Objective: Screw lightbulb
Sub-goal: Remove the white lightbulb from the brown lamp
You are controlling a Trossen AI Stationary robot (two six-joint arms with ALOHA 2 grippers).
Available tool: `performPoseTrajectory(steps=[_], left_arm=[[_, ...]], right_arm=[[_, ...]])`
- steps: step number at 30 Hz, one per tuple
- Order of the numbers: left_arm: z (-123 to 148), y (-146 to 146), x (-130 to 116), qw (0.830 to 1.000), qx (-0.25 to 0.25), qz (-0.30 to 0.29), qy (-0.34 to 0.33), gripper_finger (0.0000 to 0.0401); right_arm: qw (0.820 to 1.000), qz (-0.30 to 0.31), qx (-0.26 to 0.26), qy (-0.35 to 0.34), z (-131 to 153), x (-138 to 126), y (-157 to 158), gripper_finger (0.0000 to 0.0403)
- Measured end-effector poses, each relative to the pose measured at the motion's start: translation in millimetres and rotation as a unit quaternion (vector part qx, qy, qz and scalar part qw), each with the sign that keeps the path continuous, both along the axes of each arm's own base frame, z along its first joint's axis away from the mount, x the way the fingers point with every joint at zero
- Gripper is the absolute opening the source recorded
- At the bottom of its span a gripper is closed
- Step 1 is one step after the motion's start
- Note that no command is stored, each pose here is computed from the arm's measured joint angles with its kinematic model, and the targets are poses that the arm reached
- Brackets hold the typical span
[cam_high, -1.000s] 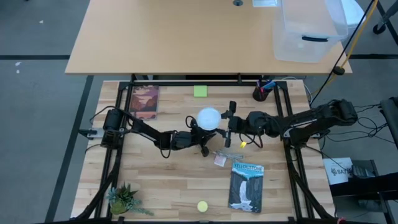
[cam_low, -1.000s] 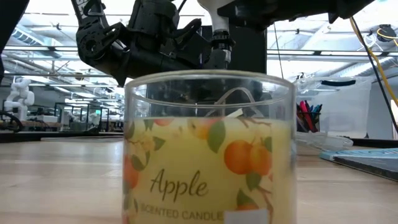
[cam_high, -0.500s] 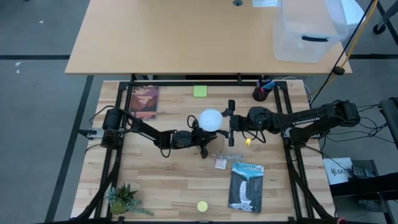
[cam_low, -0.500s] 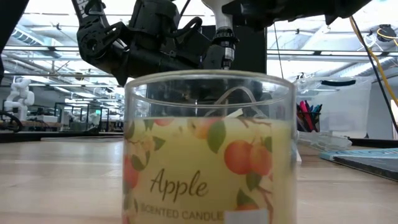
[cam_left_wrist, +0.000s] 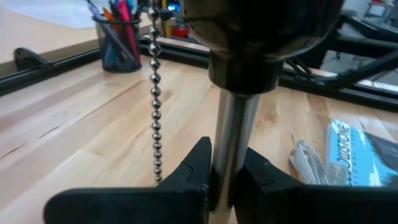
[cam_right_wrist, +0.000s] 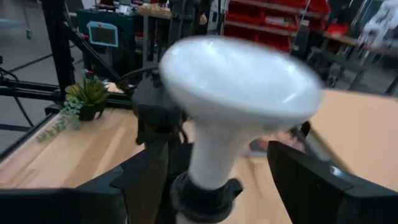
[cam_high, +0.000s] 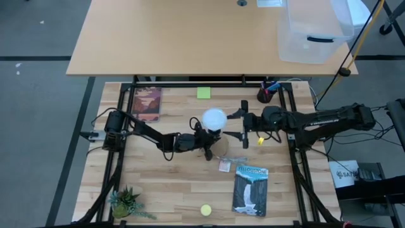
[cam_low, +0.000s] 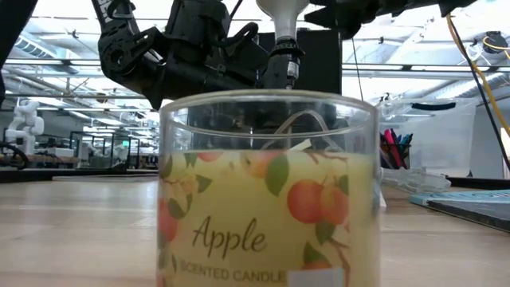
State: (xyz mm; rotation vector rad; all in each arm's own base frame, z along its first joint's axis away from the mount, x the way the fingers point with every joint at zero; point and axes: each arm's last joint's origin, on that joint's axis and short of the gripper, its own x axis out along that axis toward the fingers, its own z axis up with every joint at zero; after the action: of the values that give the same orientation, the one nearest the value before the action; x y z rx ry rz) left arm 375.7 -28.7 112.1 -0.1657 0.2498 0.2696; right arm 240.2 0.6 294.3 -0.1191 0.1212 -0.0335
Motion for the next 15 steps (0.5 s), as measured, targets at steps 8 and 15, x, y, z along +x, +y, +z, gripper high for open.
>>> performPoseTrajectory(steps=[8, 15], left_arm=[[0.4, 3.3, -0.8, 0.998, -0.011, 0.054, -0.010, 0.0031], [0.7, 4.5, -0.9, 0.998, -0.013, 0.068, -0.014, 0.0031]], right_arm=[[0.998, -0.056, 0.013, 0.026, -17.9, 16.6, 7.6, 0.0269], [0.994, -0.107, 0.013, 0.018, -35.0, 36.6, 15.4, 0.0269]])
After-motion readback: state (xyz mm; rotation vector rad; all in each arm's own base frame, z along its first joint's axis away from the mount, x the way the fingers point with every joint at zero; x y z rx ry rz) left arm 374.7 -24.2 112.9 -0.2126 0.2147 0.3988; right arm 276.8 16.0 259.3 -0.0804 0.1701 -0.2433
